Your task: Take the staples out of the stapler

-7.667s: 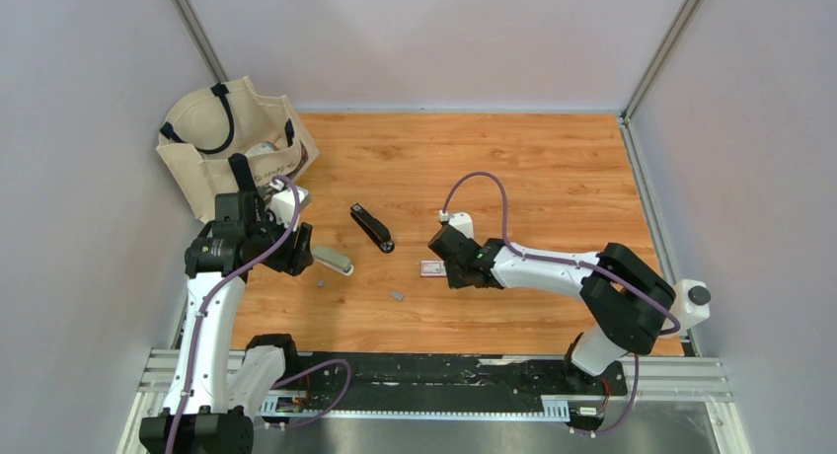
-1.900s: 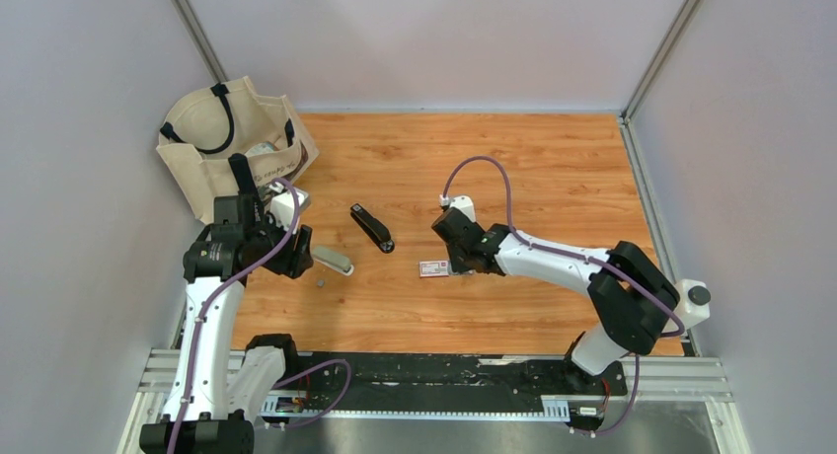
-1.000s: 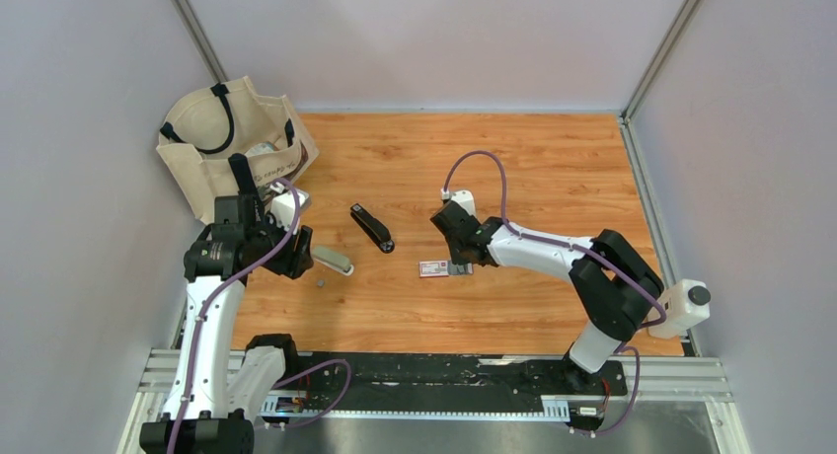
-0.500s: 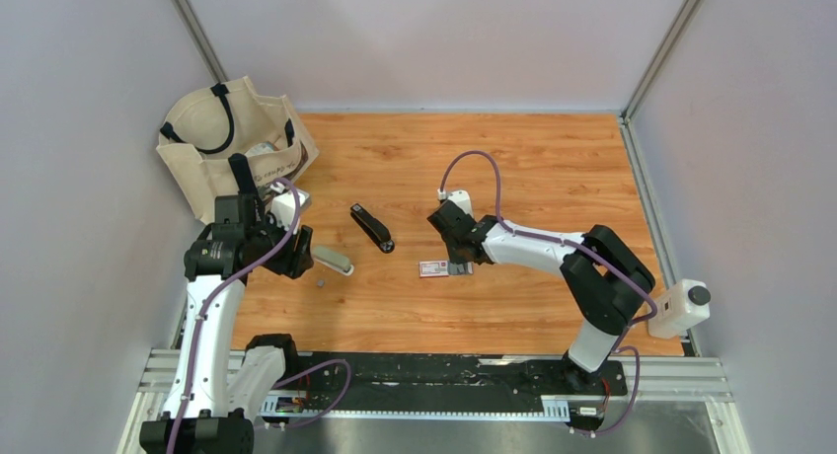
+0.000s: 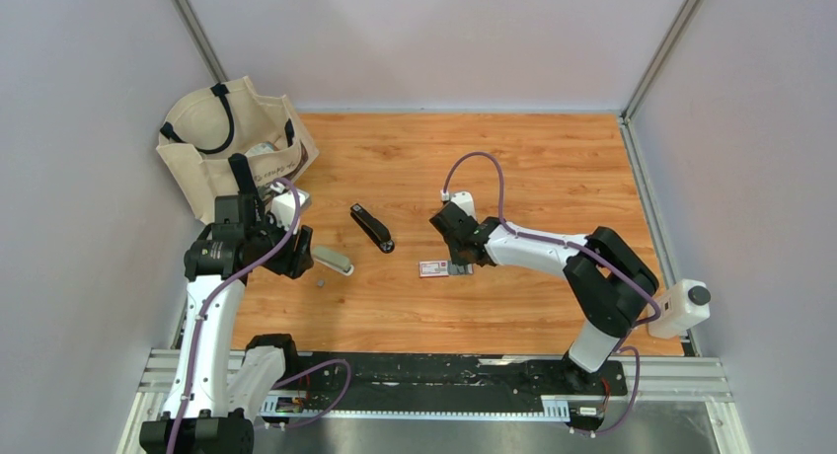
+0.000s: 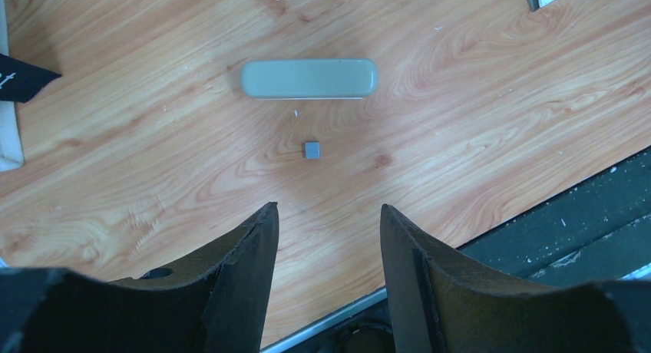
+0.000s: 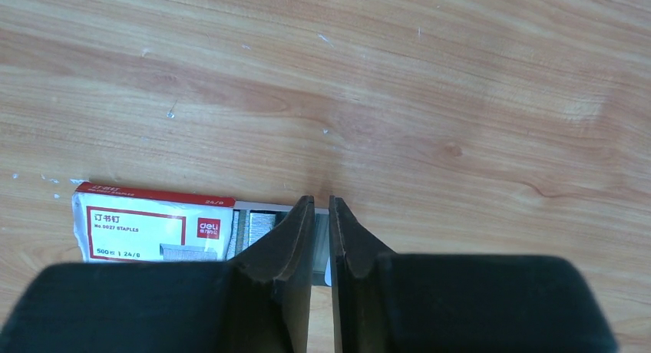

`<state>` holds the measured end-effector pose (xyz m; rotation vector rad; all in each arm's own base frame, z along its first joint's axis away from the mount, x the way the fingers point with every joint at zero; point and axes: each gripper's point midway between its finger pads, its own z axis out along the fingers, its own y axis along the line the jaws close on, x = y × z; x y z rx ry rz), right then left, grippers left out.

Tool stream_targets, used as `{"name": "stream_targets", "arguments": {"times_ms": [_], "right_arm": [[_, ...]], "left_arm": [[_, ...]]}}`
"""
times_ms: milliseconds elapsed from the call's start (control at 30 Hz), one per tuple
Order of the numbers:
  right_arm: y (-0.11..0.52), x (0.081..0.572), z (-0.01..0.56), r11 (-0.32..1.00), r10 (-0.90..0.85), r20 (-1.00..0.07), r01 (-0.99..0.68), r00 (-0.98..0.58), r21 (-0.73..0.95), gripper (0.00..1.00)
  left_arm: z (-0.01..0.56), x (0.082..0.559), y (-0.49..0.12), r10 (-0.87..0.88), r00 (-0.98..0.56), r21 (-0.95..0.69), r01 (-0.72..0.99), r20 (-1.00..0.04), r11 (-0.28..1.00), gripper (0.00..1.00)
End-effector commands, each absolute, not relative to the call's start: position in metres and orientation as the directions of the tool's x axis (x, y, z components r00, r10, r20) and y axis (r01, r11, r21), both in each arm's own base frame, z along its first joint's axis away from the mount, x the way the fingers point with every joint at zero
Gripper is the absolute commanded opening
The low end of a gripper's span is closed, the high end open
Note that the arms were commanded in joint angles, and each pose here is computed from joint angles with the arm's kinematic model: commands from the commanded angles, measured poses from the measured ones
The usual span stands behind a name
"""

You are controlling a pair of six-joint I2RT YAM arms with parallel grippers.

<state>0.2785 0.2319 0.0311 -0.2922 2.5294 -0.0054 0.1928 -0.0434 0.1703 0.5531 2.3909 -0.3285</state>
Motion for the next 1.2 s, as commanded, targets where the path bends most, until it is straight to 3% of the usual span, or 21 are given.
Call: {"name": "stream_targets", "arguments": {"times_ms": [0,267,433,933,1167], "right_arm": [[0.233,0.283,0.045,0.983,-0.165,-0.595,-0.178,-0.787,-0.037,0.16],[0.233,0.287,0.051,0.985,-0.157,-0.614,-0.171,-0.774,-0.037,0.16],[0.239,0.293,0.06,0.984,-0.149,-0.635,-0.177,-0.758,-0.02,0.25],[0.233,0.27,0.038,0.975,-0.2,-0.549,-0.22,-0.811,-0.029,0.18],[0.237,0.28,0.052,0.971,-0.218,-0.572,-0.236,-0.79,-0.044,0.19]], "left_arm": [[0.174,0.196,-0.045,0.308,-0.672,-0.083,0.483,-0.674,0.872,0.6],[0.174,0.196,-0.045,0.308,-0.67,-0.084,0.485,-0.675,0.87,0.6],[0.174,0.197,-0.045,0.308,-0.67,-0.084,0.485,-0.675,0.87,0.6],[0.176,0.198,-0.047,0.308,-0.669,-0.089,0.49,-0.677,0.867,0.6],[0.178,0.199,-0.049,0.303,-0.666,-0.097,0.492,-0.682,0.865,0.61]]}}
